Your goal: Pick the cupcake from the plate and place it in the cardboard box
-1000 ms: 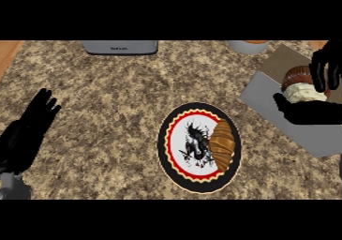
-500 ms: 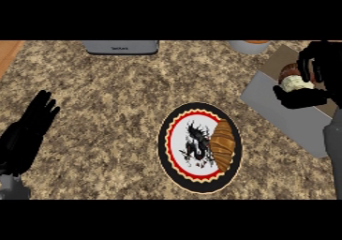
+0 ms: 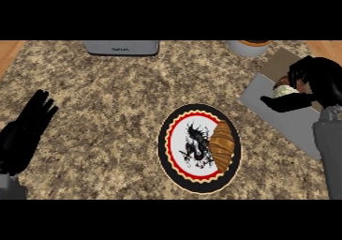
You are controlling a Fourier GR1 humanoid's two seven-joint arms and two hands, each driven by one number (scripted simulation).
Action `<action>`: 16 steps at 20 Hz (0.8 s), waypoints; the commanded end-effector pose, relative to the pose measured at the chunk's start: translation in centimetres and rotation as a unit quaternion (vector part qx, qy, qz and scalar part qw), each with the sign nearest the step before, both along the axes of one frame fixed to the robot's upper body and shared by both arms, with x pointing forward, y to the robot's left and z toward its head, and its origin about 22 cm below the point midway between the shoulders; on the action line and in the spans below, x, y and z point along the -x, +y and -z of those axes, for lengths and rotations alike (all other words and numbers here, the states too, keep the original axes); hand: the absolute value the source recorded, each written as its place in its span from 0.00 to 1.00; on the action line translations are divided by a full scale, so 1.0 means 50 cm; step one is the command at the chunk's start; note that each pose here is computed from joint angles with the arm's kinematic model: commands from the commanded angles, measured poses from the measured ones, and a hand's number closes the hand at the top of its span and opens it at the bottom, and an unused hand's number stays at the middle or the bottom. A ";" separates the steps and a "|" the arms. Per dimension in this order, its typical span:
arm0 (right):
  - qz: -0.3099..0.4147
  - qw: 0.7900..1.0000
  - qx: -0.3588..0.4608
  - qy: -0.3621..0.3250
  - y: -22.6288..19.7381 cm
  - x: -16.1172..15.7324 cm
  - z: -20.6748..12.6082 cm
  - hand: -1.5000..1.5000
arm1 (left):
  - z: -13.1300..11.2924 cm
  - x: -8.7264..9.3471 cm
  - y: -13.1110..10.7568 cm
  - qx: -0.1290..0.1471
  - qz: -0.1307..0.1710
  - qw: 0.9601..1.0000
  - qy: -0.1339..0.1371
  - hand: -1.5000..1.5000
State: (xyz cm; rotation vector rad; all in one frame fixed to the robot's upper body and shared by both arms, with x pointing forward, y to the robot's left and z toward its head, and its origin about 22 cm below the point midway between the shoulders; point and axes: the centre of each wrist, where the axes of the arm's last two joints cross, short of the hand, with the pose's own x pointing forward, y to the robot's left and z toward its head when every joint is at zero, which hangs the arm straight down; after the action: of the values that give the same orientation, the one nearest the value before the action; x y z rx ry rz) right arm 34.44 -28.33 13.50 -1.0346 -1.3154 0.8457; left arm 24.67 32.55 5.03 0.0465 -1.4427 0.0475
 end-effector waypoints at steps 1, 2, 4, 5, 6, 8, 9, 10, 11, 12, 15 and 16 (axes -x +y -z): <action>-0.007 0.998 -0.019 0.061 -0.064 -0.002 0.077 0.00 | 0.005 -0.003 -0.011 -0.004 0.008 1.000 -0.006 0.50; -0.025 0.998 -0.025 0.058 -0.034 0.012 0.070 0.00 | 0.016 0.011 -0.016 -0.003 -0.001 1.000 -0.001 0.50; -0.027 0.998 -0.054 0.025 -0.038 -0.011 0.084 0.00 | 0.010 -0.009 -0.050 -0.002 0.008 1.000 -0.004 0.50; -0.040 0.997 -0.071 0.002 -0.004 0.030 0.070 0.00 | -0.011 -0.005 -0.018 0.003 0.004 1.000 0.003 0.50; -0.030 0.995 -0.087 -0.027 -0.056 -0.007 0.061 0.00 | -0.010 0.000 0.028 -0.003 0.005 1.000 -0.004 0.50; -0.006 0.982 -0.169 -0.081 -0.036 0.026 0.070 0.00 | 0.000 -0.012 -0.004 0.002 -0.011 1.000 0.006 0.50; 0.015 0.972 -0.210 -0.102 -0.075 0.025 0.064 0.00 | -0.004 0.007 0.003 -0.007 -0.001 1.000 0.006 0.50; 0.025 0.966 -0.229 -0.119 -0.081 0.025 0.040 0.00 | 0.005 0.008 -0.001 0.002 -0.004 1.000 -0.005 0.50; 0.027 0.959 -0.254 -0.126 -0.059 0.018 0.035 0.00 | -0.014 -0.007 0.004 0.004 -0.007 1.000 -0.002 0.50; 0.037 0.954 -0.263 -0.142 -0.122 0.050 0.049 0.00 | -0.004 0.007 -0.004 0.002 -0.012 1.000 0.003 0.50; 0.049 0.929 -0.326 -0.166 -0.159 0.038 0.001 0.00 | 0.001 0.003 -0.009 0.005 0.000 1.000 0.000 0.50; 0.055 0.928 -0.330 -0.166 -0.190 0.054 0.023 0.00 | -0.026 -0.005 0.009 -0.002 -0.003 1.000 -0.001 0.50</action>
State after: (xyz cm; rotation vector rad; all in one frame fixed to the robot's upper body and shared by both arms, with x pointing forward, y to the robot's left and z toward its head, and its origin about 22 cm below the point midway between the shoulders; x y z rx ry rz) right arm 32.89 -34.46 12.74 -0.7590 -1.6313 0.2544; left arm 24.74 32.10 5.40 0.0502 -1.4415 0.0546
